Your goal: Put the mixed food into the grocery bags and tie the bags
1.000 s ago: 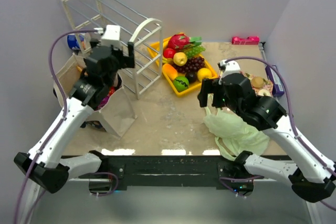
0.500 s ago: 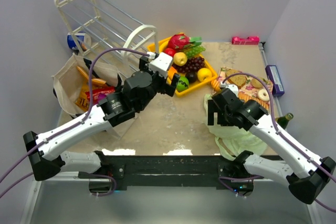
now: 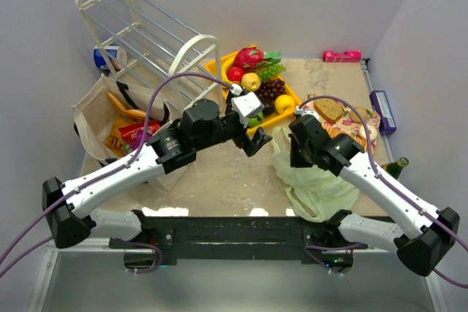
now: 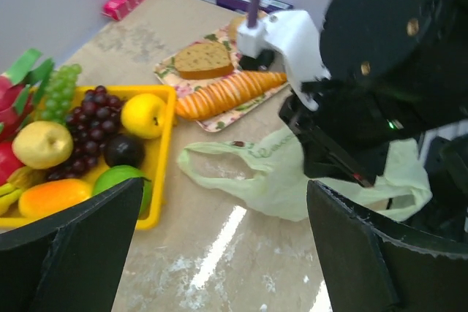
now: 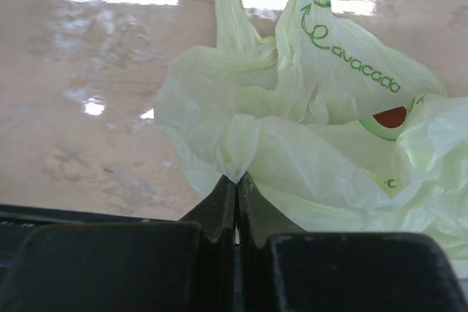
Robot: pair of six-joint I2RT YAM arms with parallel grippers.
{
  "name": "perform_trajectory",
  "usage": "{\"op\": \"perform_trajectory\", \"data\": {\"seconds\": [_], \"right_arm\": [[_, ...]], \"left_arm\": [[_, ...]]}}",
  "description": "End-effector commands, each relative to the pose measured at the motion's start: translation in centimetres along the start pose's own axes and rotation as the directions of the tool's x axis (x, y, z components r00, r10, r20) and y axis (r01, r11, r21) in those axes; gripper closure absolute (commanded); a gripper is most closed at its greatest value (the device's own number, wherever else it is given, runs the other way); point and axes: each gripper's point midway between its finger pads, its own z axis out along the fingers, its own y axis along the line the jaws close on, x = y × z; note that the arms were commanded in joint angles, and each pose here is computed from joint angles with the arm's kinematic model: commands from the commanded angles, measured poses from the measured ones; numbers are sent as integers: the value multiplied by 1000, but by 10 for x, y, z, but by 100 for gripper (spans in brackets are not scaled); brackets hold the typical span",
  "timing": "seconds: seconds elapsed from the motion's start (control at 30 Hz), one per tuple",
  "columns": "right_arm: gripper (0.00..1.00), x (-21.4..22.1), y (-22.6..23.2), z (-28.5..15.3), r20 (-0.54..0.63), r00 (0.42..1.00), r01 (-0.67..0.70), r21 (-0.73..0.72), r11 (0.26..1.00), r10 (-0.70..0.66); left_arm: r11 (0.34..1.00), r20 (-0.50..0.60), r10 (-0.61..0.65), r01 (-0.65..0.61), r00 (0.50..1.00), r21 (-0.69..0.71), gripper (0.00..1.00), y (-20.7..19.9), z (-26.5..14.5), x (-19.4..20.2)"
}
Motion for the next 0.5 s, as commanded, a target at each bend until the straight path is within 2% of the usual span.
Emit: {"op": "perform_trajectory", "data": {"seconds": [0.0, 0.1, 0.2, 0.23, 0.27, 0.33, 0.37, 0.4, 0.47], "right_arm": [[100, -24, 71, -17, 60, 998, 9, -348, 937, 13], [100, -25, 113, -19, 87, 996, 40, -478, 877, 2], [100, -34, 154, -23, 139, 989, 118, -535, 837, -50], [100, -30, 162, -12, 119, 990, 132, -527, 840, -81], [82, -30, 168, -11, 119, 987, 151, -534, 832, -103], [56, -40, 166, -10, 114, 987, 158, -492, 856, -116], [47, -38, 164, -10, 100, 986, 164, -479, 862, -132], [29, -45, 150, -10, 117, 985, 161, -409, 898, -123], [17, -53, 132, -22, 154, 984, 146, -366, 919, -95]], "left_arm": [[973, 90, 20, -40, 996, 229, 0, -18, -22, -5], [956, 84, 0, -25, 996, 292, 0, -15, -30, 10], [942, 28, 24, -32, 999, 333, 0, -18, -26, 32], [938, 10, 31, -33, 999, 345, 0, -20, -26, 37], [934, 2, 34, -32, 999, 356, 0, -22, -25, 40], [933, -9, 46, -40, 999, 357, 0, -21, -24, 45], [939, -9, 53, -47, 999, 340, 0, -17, -23, 45], [943, -11, 57, -50, 998, 330, 0, -15, -24, 46], [952, -5, 67, -62, 998, 300, 0, -10, -24, 47]]}}
